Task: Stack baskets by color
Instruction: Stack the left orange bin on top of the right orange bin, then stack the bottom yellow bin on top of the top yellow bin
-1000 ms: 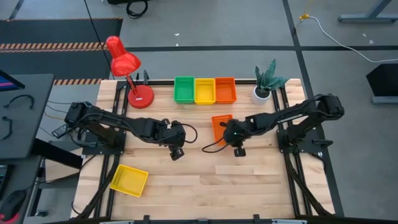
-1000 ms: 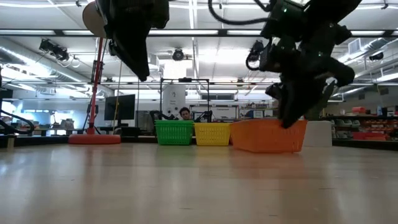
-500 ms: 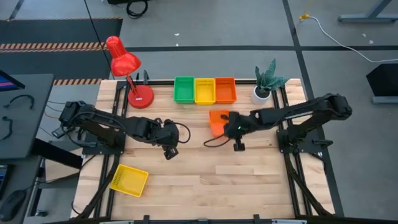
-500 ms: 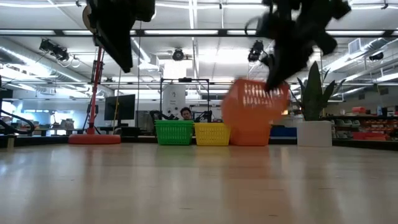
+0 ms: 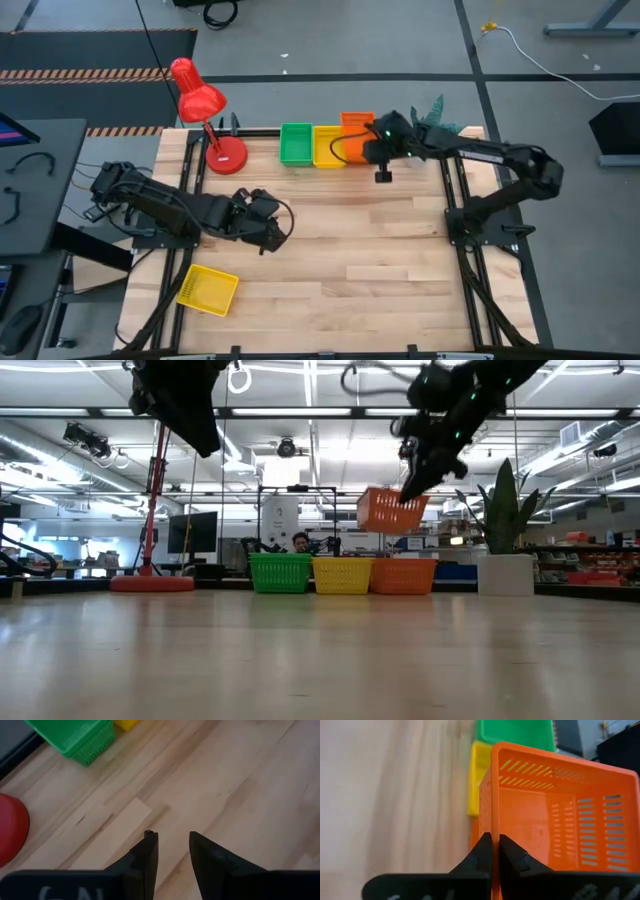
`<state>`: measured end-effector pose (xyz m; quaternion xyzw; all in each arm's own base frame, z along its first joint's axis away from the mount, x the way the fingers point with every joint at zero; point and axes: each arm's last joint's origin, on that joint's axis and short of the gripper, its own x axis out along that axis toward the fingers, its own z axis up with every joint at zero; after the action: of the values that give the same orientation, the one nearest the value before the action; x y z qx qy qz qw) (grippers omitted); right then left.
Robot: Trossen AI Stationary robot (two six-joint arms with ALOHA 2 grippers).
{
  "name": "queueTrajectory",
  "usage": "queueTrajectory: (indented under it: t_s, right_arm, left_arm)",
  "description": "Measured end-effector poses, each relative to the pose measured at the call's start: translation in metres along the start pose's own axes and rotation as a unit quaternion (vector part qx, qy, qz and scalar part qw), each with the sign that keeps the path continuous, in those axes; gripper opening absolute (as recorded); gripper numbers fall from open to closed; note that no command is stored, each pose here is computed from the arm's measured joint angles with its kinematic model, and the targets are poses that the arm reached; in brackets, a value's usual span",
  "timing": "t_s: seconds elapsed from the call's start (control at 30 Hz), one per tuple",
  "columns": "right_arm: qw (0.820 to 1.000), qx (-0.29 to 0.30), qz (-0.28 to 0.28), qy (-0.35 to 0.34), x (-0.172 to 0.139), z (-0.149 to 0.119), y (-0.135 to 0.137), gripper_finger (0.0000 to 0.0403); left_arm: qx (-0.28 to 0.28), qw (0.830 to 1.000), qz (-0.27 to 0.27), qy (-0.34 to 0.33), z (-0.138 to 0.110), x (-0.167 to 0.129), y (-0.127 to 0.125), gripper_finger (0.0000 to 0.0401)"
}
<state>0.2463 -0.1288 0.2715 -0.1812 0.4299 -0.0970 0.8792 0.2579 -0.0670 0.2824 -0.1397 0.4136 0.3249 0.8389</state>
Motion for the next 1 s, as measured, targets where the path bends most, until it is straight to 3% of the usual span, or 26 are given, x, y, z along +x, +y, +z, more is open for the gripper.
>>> queueTrajectory:
  t_s: [0.27,0.63,1.0]
  right_arm:
    - [0.998,0.011,0.034,0.052,0.047,-0.033,-0.025,0.0017]
    - [0.995,0.030,0.039,0.090,0.062,-0.048,-0.032,0.0033]
    - [0.997,0.043,0.041,0.049,0.045,-0.041,-0.034,0.0138]
  left_arm:
    - [-0.037,0.999,0.000,-0.001,0.000,0.000,0.000,0.0117]
    - [-0.065,0.998,-0.001,-0.002,0.000,0.000,-0.001,0.0117]
    - [-0.064,0.998,-0.001,-0.001,0.000,0.000,-0.001,0.0117]
